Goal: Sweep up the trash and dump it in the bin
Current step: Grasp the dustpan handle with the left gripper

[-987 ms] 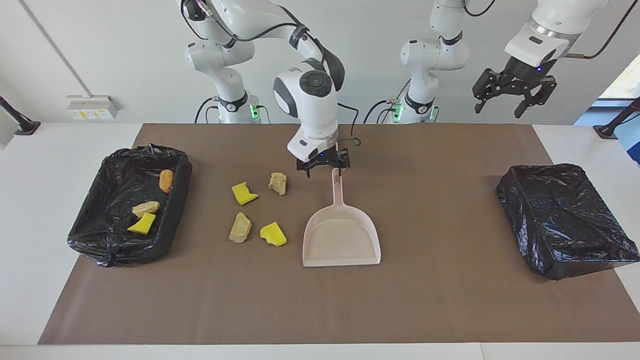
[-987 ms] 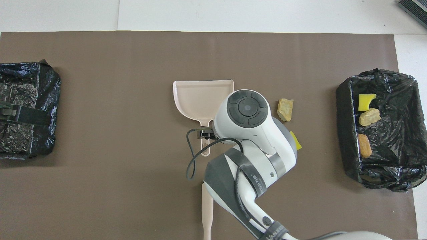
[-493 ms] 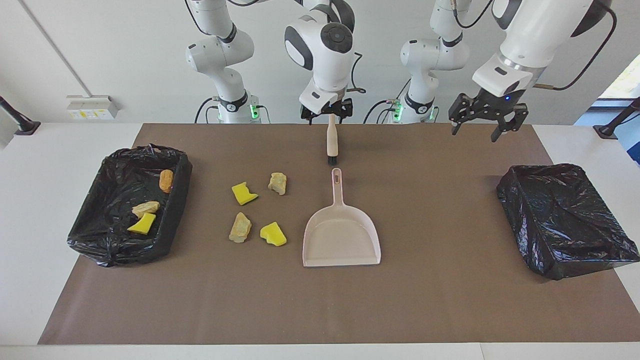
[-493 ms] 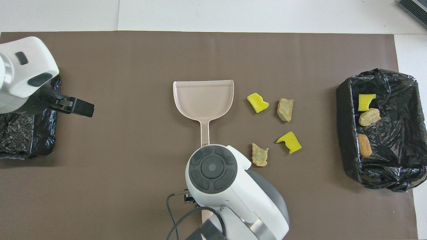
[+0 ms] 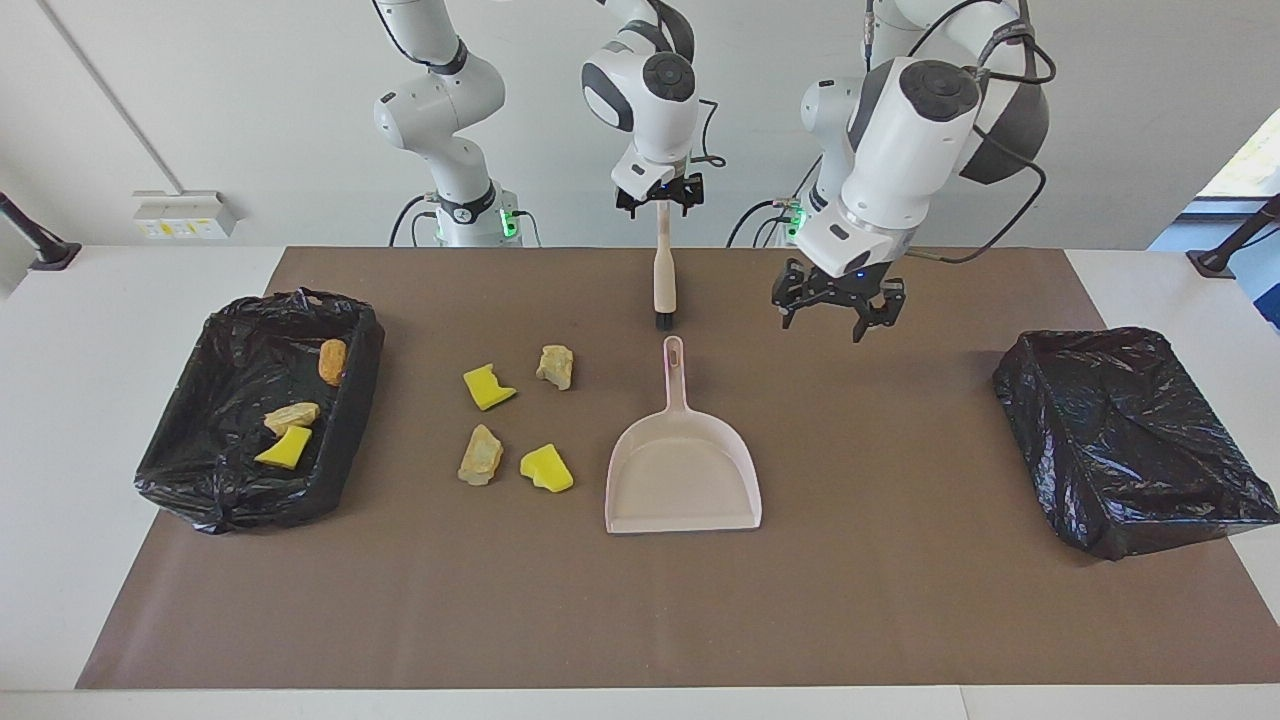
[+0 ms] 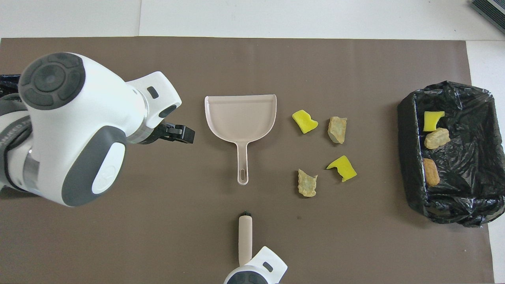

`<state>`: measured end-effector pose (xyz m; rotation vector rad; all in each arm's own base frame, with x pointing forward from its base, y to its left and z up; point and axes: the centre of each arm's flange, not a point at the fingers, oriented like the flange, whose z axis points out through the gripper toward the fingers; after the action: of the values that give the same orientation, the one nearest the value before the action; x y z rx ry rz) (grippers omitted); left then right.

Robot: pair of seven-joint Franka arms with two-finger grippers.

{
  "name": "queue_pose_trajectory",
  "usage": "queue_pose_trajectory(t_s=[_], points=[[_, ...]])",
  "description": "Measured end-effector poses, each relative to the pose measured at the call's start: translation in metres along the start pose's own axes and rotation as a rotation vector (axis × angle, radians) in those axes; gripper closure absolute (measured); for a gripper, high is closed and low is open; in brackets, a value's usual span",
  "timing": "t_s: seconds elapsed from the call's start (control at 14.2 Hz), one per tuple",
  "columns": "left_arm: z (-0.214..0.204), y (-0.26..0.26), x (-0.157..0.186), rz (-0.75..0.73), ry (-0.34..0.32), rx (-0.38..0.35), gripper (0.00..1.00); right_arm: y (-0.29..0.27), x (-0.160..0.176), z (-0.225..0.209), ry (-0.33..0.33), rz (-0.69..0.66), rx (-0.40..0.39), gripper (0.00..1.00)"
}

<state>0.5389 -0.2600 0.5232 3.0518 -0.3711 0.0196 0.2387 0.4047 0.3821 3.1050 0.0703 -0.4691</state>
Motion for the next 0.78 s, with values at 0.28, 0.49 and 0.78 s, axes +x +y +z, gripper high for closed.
queue_pose_trajectory(t_s=[0.28,0.49,0.78], points=[[0.062,0.069,-0.006,-0.019,-0.025,0.094,0.0,-0.004,-0.017,0.037,0.017,0.024,0.009,0.0],[0.106,0.111,-0.014,-0.025,-0.046,0.103,0.0,-0.009,-0.024,0.043,0.014,0.025,0.022,0.0],[0.144,0.134,-0.013,-0.069,-0.012,0.107,0.0,-0.007,-0.024,0.048,0.008,0.028,0.014,0.08]])
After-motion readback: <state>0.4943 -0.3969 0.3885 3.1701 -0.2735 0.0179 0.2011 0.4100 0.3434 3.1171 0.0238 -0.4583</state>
